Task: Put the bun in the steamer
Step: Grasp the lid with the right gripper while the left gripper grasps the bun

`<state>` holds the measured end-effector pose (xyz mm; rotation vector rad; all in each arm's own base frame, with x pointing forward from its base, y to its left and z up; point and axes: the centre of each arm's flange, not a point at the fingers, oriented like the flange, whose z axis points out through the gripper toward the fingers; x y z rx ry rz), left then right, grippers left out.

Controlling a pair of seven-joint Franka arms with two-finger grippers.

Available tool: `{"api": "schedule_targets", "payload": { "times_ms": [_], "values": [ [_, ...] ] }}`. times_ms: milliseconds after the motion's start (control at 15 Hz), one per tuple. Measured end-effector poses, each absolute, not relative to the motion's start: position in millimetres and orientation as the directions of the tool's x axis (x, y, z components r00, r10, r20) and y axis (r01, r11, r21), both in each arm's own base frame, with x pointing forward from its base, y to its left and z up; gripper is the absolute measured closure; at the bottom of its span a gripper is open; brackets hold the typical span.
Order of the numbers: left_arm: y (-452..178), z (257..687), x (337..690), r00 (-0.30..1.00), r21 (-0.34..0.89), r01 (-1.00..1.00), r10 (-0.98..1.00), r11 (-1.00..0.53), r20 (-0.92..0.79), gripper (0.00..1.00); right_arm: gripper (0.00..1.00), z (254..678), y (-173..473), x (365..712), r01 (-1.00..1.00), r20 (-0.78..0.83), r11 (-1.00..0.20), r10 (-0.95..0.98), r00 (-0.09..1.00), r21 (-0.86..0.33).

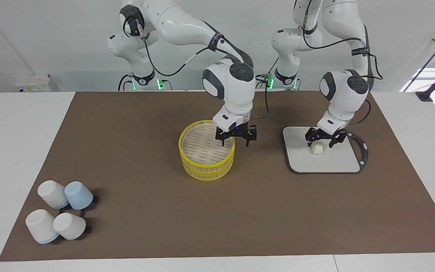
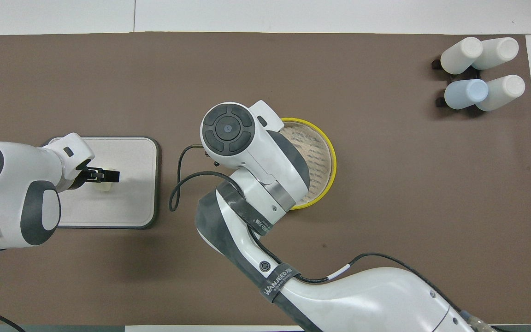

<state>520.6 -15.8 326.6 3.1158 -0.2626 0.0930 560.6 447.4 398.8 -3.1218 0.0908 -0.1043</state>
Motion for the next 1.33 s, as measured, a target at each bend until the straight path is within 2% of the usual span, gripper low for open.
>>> {"api": "schedule_targets", "payload": {
  "times_ms": [400, 467, 733, 867, 1000, 1067, 1133, 1200, 1267, 1333],
  "values": [
    [-18, 313, 512, 0.984, 0.010, -0.170, -0.169, -0.985, 0.046, 0.00, 0.02, 385, 441, 541, 0.005, 0.054, -1.000, 0.004, 0.999, -0.007],
    [-18, 313, 513, 0.984, 0.010, -0.170, -0.170, -0.985, 0.049, 0.00, 0.11, 384, 442, 538, 0.010, 0.052, -1.000, 0.009, 0.999, -0.005],
    [-18, 314, 513, 0.984, 0.009, -0.170, -0.170, -0.985, 0.055, 0.03, 0.18, 384, 446, 531, 0.021, 0.049, -1.000, 0.020, 0.999, -0.004],
    [-18, 314, 513, 0.984, 0.009, -0.171, -0.170, -0.985, 0.056, 0.25, 0.40, 383, 445, 531, 0.025, 0.047, -1.000, 0.025, 0.999, -0.002],
    [-18, 314, 513, 0.984, 0.008, -0.171, -0.170, -0.985, 0.056, 0.29, 0.43, 381, 445, 531, 0.051, 0.049, -0.999, 0.050, 0.998, -0.002],
    [-18, 314, 513, 0.984, 0.008, -0.171, -0.170, -0.985, 0.057, 0.40, 0.52, 380, 443, 532, 0.064, 0.050, -0.998, 0.064, 0.997, -0.001],
    [-18, 314, 513, 0.984, 0.008, -0.171, -0.170, -0.985, 0.057, 0.53, 0.52, 379, 442, 532, 0.073, 0.051, -0.997, 0.073, 0.996, -0.001],
    [-18, 314, 514, 0.984, 0.008, -0.171, -0.170, -0.985, 0.058, 0.63, 0.60, 378, 441, 533, 0.079, 0.053, -0.997, 0.079, 0.995, -0.003],
    [-18, 314, 514, 0.984, 0.008, -0.171, -0.170, -0.985, 0.058, 0.63, 0.70, 378, 441, 533, 0.082, 0.061, -0.997, 0.081, 0.995, -0.008],
    [-18, 314, 514, 0.984, 0.008, -0.171, -0.170, -0.985, 0.058, 0.67, 0.81, 380, 444, 532, 0.086, 0.068, -0.996, 0.085, 0.994, -0.016]
  ]
}}
